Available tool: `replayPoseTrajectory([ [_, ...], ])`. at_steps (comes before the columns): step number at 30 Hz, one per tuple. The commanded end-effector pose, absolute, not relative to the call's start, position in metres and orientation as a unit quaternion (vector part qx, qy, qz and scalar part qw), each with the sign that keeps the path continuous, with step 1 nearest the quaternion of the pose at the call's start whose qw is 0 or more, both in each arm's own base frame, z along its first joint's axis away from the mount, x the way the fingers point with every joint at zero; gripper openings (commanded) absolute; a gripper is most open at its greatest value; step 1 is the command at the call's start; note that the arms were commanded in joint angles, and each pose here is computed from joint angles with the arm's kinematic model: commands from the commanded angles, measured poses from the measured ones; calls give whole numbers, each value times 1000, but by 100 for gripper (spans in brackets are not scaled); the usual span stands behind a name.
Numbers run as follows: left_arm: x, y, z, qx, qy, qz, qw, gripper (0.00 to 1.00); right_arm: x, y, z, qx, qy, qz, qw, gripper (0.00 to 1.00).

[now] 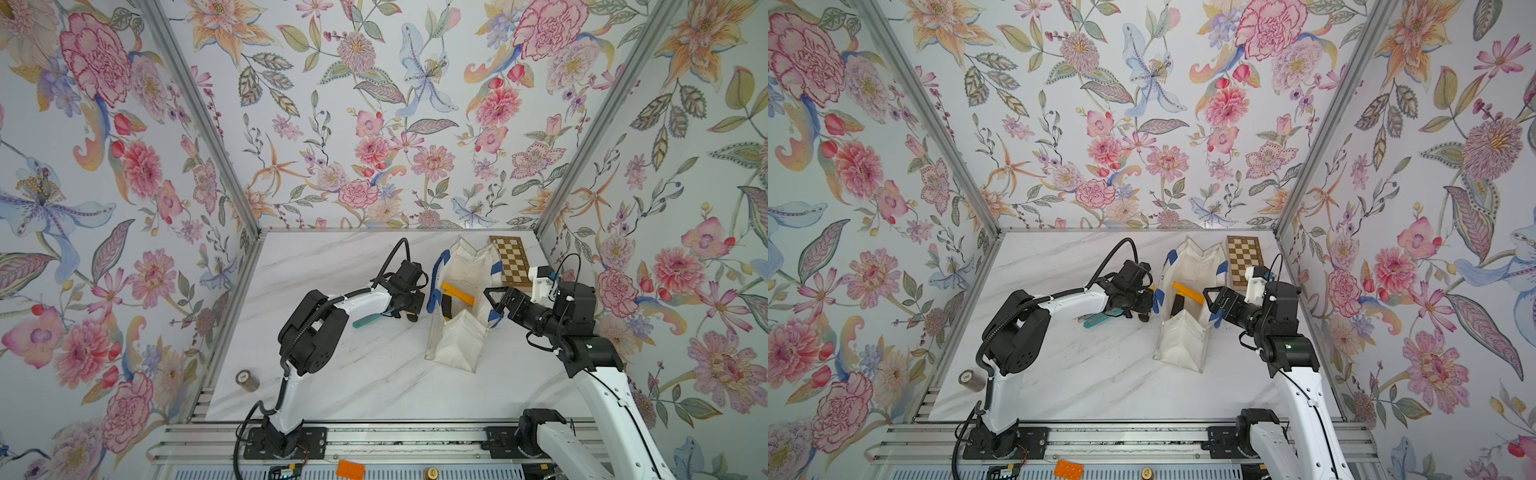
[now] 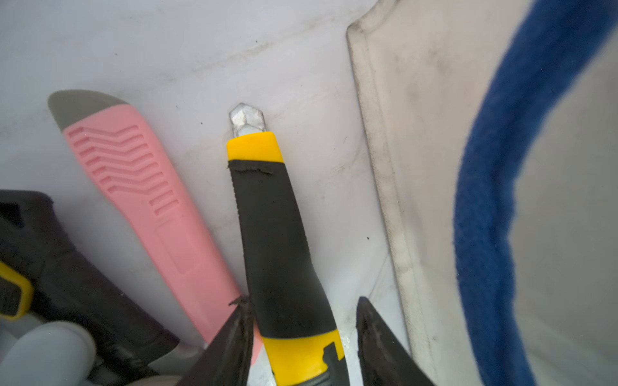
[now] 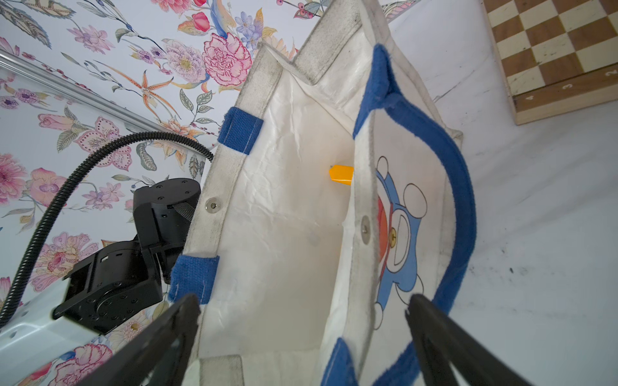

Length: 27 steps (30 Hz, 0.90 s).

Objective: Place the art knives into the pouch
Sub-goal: Pick up the utility knife at the center of the board.

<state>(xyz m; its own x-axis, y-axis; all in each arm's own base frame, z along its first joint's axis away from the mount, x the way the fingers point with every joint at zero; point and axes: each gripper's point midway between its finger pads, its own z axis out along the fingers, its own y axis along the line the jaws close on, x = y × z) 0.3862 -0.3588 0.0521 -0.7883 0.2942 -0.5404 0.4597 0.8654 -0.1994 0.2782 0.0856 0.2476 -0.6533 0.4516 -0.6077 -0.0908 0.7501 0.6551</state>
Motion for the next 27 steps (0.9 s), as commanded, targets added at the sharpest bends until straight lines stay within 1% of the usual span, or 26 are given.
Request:
replayPoseTrajectory([
  [1,388,-356,45,211,936,-129,252,51,276,82,242,117,847,333,398,99],
  [13,389,-352,28,220,939,-78,252,51,275,84,240,116,847,338,393,99],
  [18,383,-351,18,231,939,-52,248,51,275,84,237,117,849,338,390,99],
  [22,379,-350,11,232,941,-52,242,51,274,83,235,121,849,338,388,99],
  [24,378,-349,9,231,942,-51,239,50,275,82,235,121,849,337,389,99],
  [27,378,-347,7,230,942,-46,240,44,276,82,232,123,851,335,385,99],
])
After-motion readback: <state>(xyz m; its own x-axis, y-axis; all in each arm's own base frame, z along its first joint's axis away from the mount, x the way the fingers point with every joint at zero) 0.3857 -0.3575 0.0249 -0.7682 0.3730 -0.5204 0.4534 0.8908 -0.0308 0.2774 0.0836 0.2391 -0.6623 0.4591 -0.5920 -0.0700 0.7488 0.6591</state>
